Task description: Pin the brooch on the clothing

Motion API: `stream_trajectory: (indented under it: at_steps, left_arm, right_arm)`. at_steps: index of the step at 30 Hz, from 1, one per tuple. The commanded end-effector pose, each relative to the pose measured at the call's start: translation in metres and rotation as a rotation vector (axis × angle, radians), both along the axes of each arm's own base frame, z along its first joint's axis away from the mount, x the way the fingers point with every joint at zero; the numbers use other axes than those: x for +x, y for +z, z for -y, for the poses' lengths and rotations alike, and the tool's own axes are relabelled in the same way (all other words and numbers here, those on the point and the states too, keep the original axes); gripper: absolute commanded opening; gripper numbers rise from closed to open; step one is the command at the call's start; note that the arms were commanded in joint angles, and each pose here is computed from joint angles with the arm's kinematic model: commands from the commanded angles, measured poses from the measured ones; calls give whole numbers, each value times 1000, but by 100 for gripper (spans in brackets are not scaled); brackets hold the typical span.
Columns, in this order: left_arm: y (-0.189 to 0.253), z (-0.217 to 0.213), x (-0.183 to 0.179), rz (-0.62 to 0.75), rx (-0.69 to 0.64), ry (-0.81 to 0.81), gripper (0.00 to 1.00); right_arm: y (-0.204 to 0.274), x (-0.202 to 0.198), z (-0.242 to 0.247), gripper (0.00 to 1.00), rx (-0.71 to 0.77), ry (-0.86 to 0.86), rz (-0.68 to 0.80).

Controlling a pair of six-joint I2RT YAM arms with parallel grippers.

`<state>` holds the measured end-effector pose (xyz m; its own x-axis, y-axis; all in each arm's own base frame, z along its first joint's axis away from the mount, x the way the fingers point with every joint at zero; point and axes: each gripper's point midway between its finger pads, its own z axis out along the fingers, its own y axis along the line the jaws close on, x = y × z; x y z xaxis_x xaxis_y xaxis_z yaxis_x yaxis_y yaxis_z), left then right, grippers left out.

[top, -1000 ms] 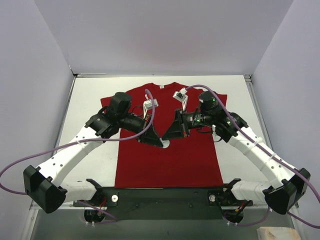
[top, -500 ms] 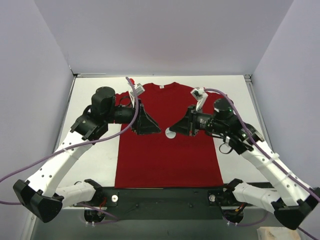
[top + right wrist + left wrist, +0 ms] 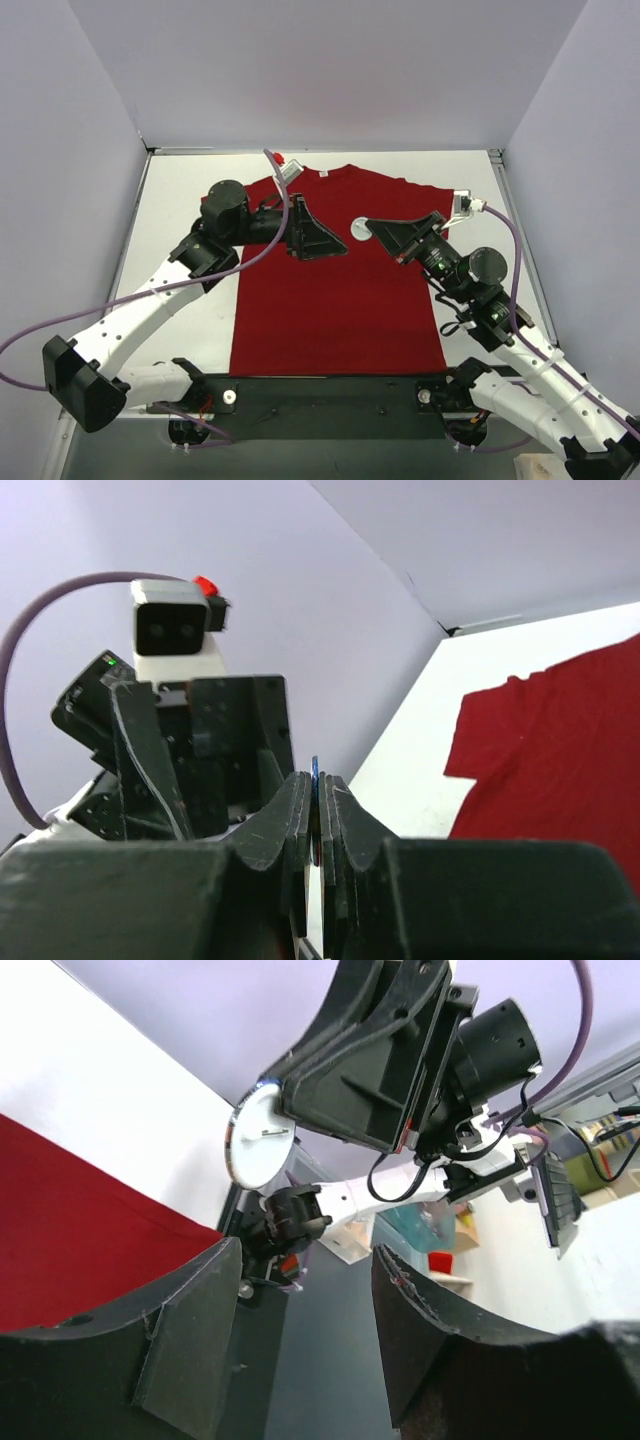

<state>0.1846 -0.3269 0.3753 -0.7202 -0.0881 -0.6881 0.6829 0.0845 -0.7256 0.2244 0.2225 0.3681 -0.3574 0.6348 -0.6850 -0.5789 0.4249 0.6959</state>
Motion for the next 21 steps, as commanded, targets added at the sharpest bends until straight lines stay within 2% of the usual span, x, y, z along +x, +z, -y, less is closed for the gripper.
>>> stream_trajectory:
  at_steps: [1,8,13,17,21]
  left_arm:
    - [24,22,-2,26,-73,-41,63]
    - [27,35,2,23,-120,-60,56]
    - [24,35,16,26,-132,2,49]
    - [33,29,21,28,-195,22,47]
    - [35,25,28,28,-216,61,39]
  right_arm:
    - [65,-7,2,0,148,14,151]
    - [71,-10,1,0,164,31,158]
    - [70,-12,2,0,165,30,157]
    - [69,-12,7,0,174,10,157]
    - [71,-14,10,0,176,6,164]
